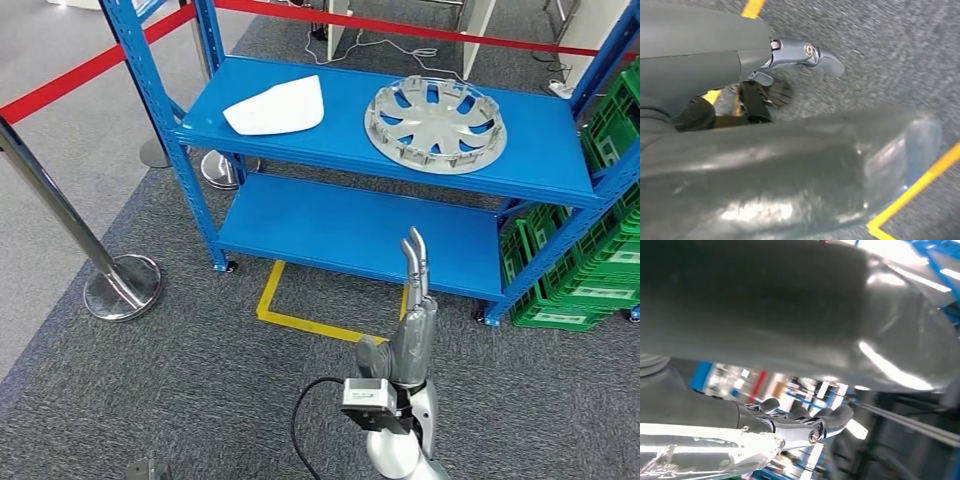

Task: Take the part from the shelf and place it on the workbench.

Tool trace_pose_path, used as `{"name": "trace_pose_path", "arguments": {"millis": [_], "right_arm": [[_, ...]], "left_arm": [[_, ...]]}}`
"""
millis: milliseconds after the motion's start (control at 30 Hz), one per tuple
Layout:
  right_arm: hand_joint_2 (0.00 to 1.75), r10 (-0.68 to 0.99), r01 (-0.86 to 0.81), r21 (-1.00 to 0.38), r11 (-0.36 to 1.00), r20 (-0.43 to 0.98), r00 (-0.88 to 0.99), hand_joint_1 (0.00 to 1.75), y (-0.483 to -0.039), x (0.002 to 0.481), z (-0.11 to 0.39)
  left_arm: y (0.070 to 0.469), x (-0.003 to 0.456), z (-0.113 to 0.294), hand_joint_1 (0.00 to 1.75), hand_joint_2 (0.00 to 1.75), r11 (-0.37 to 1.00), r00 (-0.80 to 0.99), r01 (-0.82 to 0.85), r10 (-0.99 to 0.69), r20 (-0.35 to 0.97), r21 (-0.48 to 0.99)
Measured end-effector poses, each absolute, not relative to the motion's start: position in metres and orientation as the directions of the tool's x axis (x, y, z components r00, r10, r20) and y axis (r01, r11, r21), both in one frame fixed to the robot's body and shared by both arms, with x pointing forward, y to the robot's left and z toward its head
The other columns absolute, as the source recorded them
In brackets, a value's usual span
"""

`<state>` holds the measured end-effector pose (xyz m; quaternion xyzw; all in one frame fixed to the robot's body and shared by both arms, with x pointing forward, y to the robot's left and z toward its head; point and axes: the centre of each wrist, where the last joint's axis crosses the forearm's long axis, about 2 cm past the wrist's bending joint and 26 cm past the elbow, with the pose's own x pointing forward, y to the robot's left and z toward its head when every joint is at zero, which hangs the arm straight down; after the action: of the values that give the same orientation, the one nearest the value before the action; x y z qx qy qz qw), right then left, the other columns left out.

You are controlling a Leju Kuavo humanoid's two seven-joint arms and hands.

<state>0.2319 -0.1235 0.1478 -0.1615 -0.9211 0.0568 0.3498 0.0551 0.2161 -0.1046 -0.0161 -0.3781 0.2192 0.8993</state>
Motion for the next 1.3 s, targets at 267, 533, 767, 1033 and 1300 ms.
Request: {"name": "trace_pose_path", "arguments": {"millis": [267, 533, 767, 1033, 1300], "right_arm": [[0.0, 0.343, 0.256, -0.228, 0.939, 0.632, -0.695, 0.0, -0.125, 0.228, 0.145], [0.0, 0.363, 0.263, -0.251, 0.931, 0.604, -0.709, 0.0, -0.125, 0.226, 0.146], [0.0, 0.377, 0.267, -0.269, 0.925, 0.581, -0.721, 0.0, -0.125, 0.226, 0.146], [0.0, 0.46, 0.32, -0.343, 0.883, 0.495, -0.737, 0.0, -0.132, 0.225, 0.148], [0.0, 0.575, 0.432, -0.391, 0.813, 0.416, -0.705, 0.0, -0.15, 0.222, 0.157]], "left_arm": [[0.218, 0.054, -0.105, 0.0, 0.0, 0.913, 0.598, -0.366, 0.378, 0.707, -0.179], [0.218, 0.054, -0.105, 0.0, 0.0, 0.928, 0.573, -0.316, 0.351, 0.741, -0.196], [0.216, 0.054, -0.105, 0.0, 0.0, 0.942, 0.578, -0.276, 0.322, 0.75, -0.192], [0.215, 0.054, -0.105, 0.0, 0.0, 0.953, 0.684, -0.239, 0.303, 0.664, -0.189], [0.217, 0.051, -0.105, 0.0, 0.0, 0.957, 0.853, -0.235, 0.286, 0.435, -0.169]]}}
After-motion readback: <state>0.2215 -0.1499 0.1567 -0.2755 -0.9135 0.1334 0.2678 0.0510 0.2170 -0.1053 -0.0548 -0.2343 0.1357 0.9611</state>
